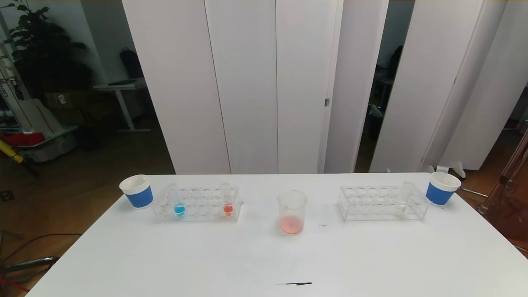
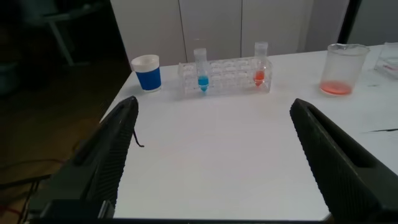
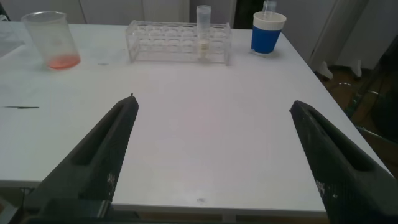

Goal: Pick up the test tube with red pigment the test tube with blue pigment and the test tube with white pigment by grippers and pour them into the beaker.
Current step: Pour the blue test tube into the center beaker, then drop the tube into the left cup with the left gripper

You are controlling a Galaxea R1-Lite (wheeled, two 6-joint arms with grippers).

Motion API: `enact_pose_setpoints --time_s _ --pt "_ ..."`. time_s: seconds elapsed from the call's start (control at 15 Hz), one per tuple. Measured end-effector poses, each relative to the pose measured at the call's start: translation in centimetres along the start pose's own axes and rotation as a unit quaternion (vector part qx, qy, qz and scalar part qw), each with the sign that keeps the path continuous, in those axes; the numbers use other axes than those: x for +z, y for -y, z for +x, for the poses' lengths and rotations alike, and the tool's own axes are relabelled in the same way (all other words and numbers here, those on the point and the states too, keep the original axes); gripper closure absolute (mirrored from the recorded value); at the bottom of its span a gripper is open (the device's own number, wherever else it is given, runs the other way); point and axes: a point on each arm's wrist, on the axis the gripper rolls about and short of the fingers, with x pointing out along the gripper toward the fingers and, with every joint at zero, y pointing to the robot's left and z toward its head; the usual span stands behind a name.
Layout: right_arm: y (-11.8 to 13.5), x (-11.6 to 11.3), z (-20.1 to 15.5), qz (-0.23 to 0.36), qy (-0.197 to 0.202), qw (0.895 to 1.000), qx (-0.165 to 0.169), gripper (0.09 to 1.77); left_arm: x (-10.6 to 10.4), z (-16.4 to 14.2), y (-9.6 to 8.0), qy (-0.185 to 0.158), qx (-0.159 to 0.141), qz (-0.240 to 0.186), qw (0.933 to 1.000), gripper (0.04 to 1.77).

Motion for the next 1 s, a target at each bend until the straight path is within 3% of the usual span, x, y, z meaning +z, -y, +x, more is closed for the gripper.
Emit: enact_pose_setpoints --time_s 0.27,0.6,0.8,1.0 --pt "0.0 0.0 0.0 0.000 0.000 1.000 0.000 0.11 5.8 0.8 -0.5 0.013 0.003 0.001 0.9999 0.07" --pt "0.0 0.0 0.0 0.000 0.000 1.000 0.000 0.11 12.1 5.9 -1.0 -0.012 0.006 -0.001 0.9999 0.07" --pt "0.0 0.0 0.0 0.000 0.000 1.000 0.000 0.11 13.6 10.6 -1.2 -0.027 0.019 -0.003 0.9994 0.07" --pt "0.0 0.0 0.0 0.000 0.000 1.000 0.000 0.11 12.6 15.6 -1.2 -0.060 0.029 -0.008 0.9977 0.07"
